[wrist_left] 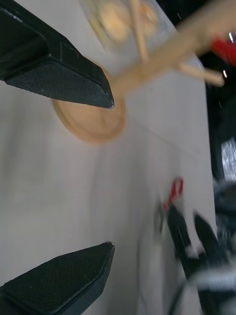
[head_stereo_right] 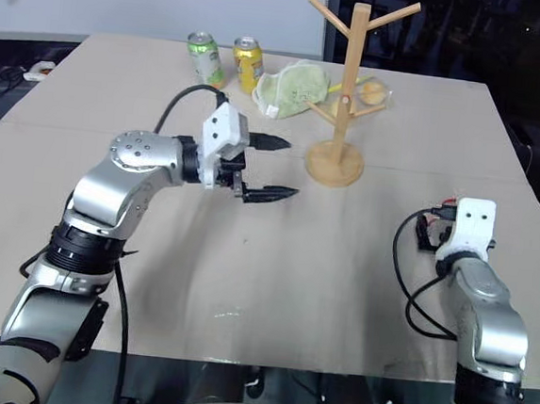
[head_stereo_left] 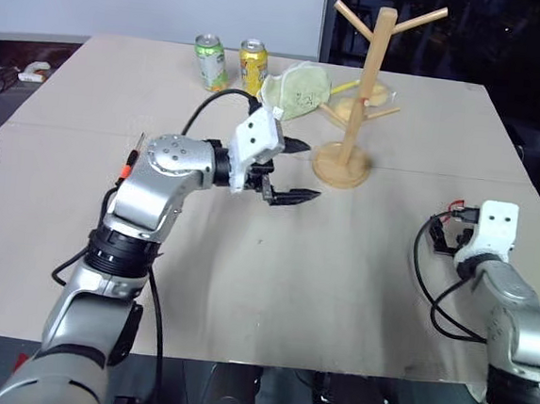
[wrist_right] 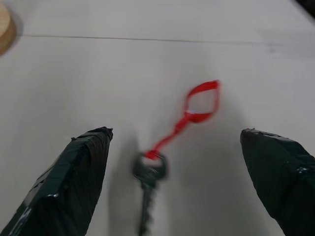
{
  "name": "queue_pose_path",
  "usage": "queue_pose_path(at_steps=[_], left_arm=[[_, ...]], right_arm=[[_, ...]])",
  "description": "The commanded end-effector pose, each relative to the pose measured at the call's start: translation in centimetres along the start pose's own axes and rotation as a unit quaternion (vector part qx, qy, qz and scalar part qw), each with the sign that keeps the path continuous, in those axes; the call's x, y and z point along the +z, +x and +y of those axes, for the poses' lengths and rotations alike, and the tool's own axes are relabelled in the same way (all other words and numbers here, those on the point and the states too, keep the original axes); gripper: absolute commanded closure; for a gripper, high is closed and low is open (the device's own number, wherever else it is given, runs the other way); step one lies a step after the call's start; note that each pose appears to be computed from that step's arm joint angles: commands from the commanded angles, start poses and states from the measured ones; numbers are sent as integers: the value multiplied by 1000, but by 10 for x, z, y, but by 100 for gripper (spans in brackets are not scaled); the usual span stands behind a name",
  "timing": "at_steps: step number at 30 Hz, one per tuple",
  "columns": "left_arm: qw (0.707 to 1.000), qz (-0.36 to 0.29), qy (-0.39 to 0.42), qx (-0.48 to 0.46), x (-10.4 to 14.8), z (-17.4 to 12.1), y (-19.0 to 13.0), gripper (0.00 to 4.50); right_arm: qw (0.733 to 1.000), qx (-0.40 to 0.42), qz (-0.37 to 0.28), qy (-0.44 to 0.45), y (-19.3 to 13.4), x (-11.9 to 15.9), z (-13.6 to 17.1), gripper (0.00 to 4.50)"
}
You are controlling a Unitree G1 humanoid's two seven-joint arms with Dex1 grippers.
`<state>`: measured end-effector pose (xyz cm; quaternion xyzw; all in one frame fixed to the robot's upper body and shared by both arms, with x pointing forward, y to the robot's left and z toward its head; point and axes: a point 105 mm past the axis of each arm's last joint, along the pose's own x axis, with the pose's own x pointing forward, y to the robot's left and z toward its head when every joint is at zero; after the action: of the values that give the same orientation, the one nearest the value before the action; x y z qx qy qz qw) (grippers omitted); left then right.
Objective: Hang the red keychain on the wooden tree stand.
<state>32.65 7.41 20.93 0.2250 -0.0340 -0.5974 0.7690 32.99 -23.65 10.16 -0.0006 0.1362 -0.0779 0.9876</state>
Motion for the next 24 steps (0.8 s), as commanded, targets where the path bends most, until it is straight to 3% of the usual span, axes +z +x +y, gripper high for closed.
queue_pose_path(at_steps=[1,5,11,14,21,22,24], left_arm=[[999,-11,41,-18,10,3,7,2],[998,-10,53,-20,9,5,13,2],[998,-6,63,-28,7,1,15,2],[997,-7,66,-32,8,-2,16,0],[997,-12,64,-41,12,-7,15,0],[997,-13,64,-43,12,-8,14,0],[997,-12,62,-44,13,-9,14,0]], right_arm=[[998,-54,1,21,11,3,-13,0],[992,-112,24,48,20,-7,-27,0],[990,-117,31,70,27,-11,-21,0],[989,-119,37,86,32,-18,-22,93],[991,-103,33,73,35,-20,-13,417],[992,-101,33,72,35,-20,-12,443],[992,-100,35,71,34,-22,-11,443]])
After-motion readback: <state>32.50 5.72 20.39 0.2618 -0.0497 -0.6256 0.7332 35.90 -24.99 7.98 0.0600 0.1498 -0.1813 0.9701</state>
